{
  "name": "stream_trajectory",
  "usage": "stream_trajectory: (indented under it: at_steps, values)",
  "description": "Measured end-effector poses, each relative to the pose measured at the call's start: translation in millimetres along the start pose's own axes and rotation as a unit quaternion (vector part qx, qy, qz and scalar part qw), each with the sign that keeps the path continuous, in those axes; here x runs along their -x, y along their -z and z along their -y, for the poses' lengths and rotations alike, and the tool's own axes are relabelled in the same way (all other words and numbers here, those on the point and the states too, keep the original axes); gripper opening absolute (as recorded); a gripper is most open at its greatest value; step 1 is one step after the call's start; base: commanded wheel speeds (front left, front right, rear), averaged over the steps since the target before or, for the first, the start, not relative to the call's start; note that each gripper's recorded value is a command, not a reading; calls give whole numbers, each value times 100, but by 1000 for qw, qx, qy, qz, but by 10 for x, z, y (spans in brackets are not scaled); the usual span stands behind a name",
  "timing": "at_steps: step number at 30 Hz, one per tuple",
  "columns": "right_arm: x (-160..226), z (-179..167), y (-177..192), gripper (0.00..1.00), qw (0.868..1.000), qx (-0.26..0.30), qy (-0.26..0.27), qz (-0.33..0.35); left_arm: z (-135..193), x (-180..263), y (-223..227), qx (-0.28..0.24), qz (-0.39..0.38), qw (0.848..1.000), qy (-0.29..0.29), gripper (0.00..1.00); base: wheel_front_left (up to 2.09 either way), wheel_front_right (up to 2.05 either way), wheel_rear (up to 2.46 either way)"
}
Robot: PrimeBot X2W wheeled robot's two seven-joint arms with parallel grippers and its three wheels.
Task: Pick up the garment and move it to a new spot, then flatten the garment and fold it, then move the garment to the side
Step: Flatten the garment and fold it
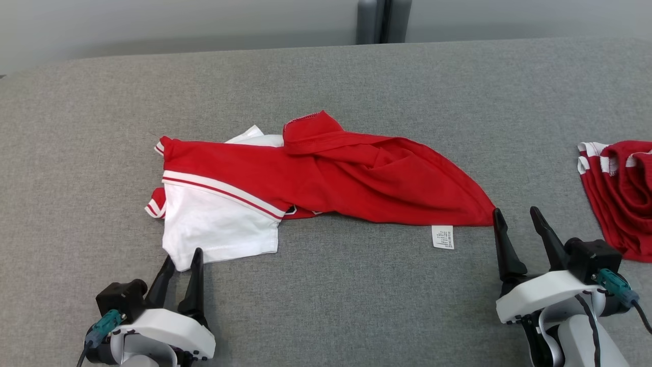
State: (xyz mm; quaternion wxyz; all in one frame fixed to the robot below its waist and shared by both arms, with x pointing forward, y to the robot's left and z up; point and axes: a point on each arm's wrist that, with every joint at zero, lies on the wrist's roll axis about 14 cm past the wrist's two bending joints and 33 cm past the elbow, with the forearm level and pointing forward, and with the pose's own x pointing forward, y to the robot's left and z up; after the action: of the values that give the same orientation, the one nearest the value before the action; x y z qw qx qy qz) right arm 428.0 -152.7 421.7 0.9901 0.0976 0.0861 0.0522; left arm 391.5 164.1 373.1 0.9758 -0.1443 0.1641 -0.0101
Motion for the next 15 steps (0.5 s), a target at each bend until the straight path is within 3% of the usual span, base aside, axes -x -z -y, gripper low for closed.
stream_trajectory:
  at_steps: [6, 9, 11, 13, 14, 15]
  values:
    - [-18, -75, -25, 100, 1000, -3, -10, 3, 43, 69, -52, 6, 11, 1000, 7, 70, 0, 0, 0]
    - [-20, -89, -21, 100, 1000, -3, -12, 3, 51, 71, -61, 7, 13, 1000, 9, 65, 0, 0, 0]
    - [-18, -82, -15, 100, 1000, -3, -11, 2, 51, 68, -56, 9, 12, 1000, 8, 51, 0, 0, 0]
    - [-17, -70, -6, 100, 1000, -3, -9, 1, 16, 62, -55, 18, 12, 1000, 1, 48, 0, 0, 0]
    - [-17, -65, 2, 100, 1000, -2, -9, 0, 4, 56, -56, 20, 13, 1000, 0, 36, 0, 0, 0]
    - [-15, -54, 12, 100, 1000, -2, -7, -2, -4, 50, -57, 19, 12, 1000, -1, 16, 0, 0, 0]
